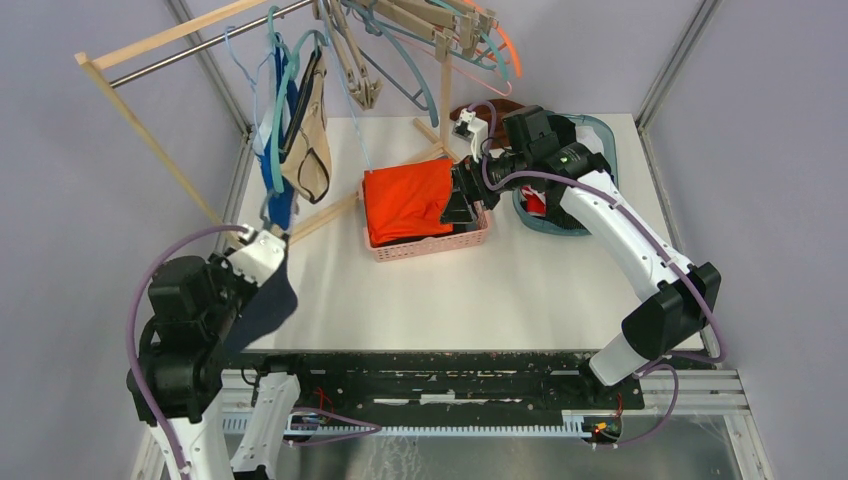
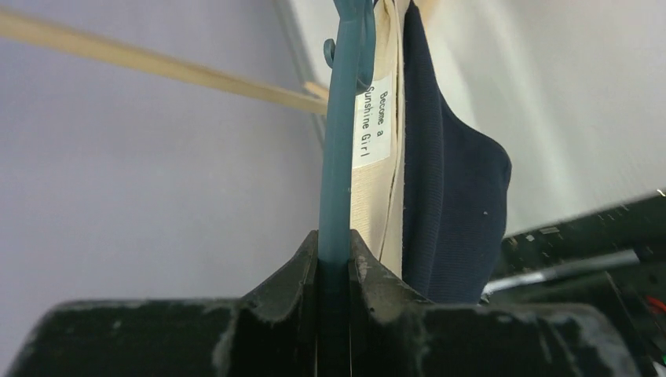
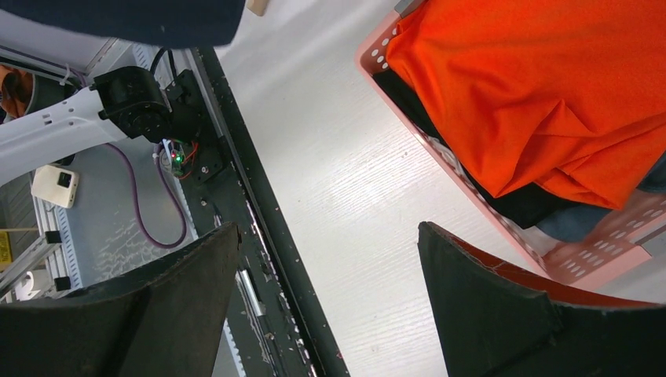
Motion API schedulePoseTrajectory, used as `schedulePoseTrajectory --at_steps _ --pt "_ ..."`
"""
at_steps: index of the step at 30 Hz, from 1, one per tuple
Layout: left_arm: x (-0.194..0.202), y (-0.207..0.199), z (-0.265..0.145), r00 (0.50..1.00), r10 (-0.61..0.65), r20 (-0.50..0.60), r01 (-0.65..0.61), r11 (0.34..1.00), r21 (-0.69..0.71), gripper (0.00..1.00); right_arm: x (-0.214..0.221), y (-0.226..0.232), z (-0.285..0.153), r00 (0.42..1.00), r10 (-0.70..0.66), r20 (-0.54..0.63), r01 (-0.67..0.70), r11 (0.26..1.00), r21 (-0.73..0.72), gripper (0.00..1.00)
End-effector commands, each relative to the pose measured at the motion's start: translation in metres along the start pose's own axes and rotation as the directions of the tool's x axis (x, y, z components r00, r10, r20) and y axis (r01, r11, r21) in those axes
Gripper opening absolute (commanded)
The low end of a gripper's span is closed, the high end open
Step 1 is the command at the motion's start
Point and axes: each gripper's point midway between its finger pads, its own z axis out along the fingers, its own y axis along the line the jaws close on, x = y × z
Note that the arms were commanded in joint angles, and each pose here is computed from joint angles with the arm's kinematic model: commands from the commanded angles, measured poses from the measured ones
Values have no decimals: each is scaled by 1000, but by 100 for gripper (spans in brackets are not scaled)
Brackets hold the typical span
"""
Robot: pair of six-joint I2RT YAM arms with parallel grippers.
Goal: Remove the underwear clipped to the hanger
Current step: Pick up the hanger from the clothesline, then remove the underwear from the hanger.
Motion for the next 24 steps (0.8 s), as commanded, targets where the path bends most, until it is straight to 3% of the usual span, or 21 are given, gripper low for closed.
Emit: schedulePoseTrajectory --at_steps 1,10,17,24 --pt "-9 -41 -16 981 139 136 -165 965 203 3 -12 11 -12 998 -26 49 27 1000 -10 91" --pt "-45 -79 -13 924 134 357 -279 877 392 3 -8 16 -13 998 -47 42 49 998 -33 91" --pt "-99 -99 -14 840 -65 539 -276 805 526 3 16 24 -21 987 -162 -14 160 983 -87 91" --pt "-144 -93 -2 758 -269 594 -199 773 603 3 26 15 -44 969 -249 7 248 966 67 91"
